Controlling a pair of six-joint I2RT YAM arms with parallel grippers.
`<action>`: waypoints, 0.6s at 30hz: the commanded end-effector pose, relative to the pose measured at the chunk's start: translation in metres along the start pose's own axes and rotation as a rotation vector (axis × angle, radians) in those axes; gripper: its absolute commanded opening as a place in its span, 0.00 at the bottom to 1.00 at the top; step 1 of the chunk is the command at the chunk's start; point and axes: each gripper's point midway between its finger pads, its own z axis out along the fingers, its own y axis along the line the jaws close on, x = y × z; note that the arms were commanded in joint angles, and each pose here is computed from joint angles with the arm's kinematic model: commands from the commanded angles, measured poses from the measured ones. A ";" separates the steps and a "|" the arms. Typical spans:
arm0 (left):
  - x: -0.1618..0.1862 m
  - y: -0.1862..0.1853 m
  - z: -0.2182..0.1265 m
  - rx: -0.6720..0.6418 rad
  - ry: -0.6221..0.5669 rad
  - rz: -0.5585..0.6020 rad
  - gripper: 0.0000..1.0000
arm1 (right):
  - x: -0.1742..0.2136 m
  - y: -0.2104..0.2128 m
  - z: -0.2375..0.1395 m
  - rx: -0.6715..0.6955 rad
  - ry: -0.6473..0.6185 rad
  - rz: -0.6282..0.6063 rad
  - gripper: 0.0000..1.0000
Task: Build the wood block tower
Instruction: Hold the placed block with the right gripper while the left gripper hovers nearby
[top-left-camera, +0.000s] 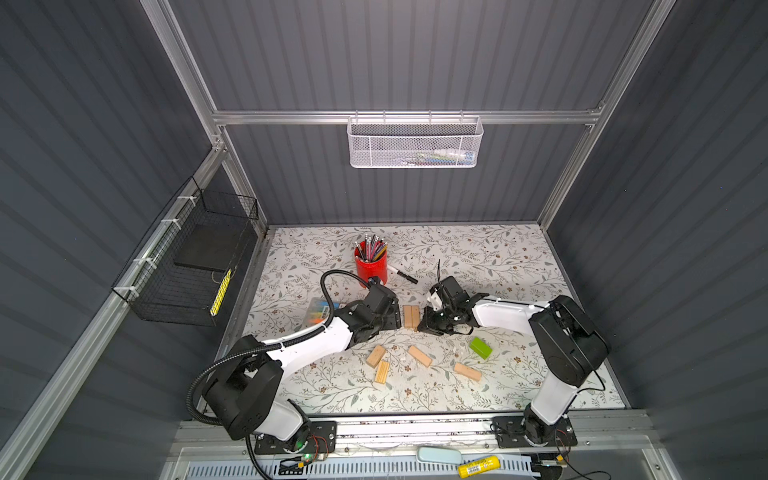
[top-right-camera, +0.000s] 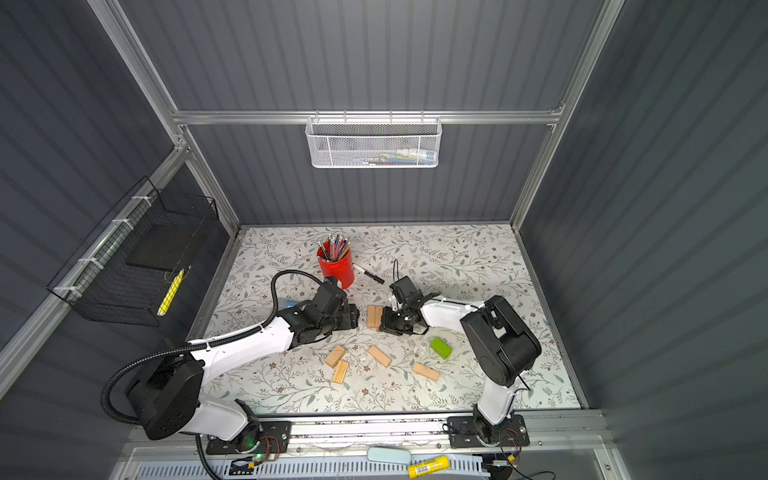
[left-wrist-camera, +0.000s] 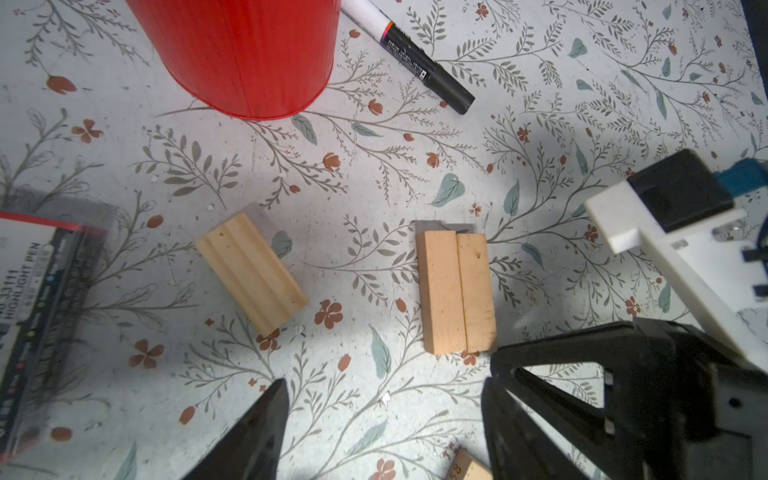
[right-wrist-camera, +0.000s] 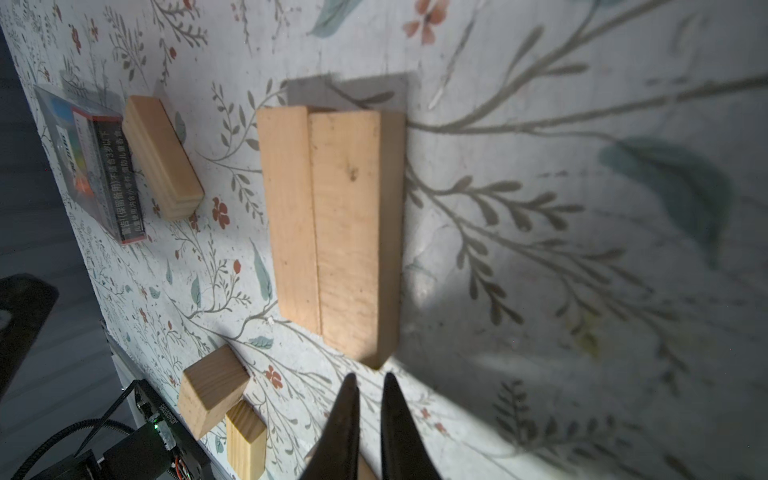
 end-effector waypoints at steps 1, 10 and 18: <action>-0.005 -0.003 -0.006 0.011 -0.001 0.013 0.73 | 0.000 -0.005 0.006 0.017 0.003 0.007 0.14; -0.005 -0.003 -0.005 0.008 0.002 0.017 0.74 | 0.003 -0.004 0.007 0.012 0.015 0.000 0.14; -0.009 -0.007 -0.008 0.018 -0.004 0.016 0.74 | 0.003 0.009 -0.014 -0.006 -0.007 -0.041 0.15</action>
